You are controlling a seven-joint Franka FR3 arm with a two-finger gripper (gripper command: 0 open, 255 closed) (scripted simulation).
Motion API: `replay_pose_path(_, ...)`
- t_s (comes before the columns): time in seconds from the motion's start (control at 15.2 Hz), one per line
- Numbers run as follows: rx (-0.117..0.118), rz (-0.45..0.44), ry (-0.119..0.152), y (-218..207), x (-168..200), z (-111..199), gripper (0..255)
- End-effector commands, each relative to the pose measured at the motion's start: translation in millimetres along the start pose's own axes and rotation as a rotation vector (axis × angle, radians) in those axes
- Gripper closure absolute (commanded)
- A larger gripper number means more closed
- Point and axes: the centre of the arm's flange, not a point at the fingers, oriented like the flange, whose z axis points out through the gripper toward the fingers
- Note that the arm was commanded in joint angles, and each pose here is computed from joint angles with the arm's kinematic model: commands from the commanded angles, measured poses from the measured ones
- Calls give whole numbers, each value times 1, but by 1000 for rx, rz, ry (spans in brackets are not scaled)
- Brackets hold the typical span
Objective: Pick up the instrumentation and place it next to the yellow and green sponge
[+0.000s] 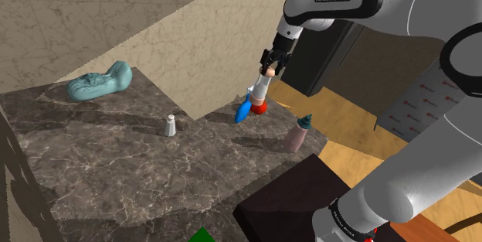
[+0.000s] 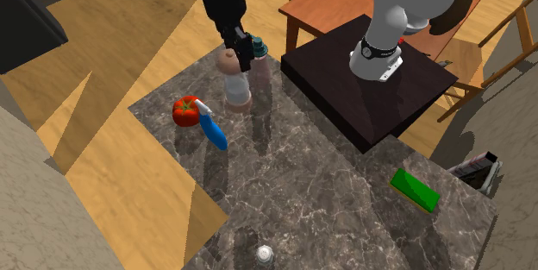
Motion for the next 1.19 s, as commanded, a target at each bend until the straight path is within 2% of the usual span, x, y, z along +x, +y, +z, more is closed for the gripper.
replay_pose_path(0.0, 0, 0, 0, -1, -1, -10, 255)
replay_pose_path(0.26, 0, 0, 0, -3, -2, -29, 255)
replay_pose_path(1.12, 0, 0, 0, -149, -90, -14, 255)
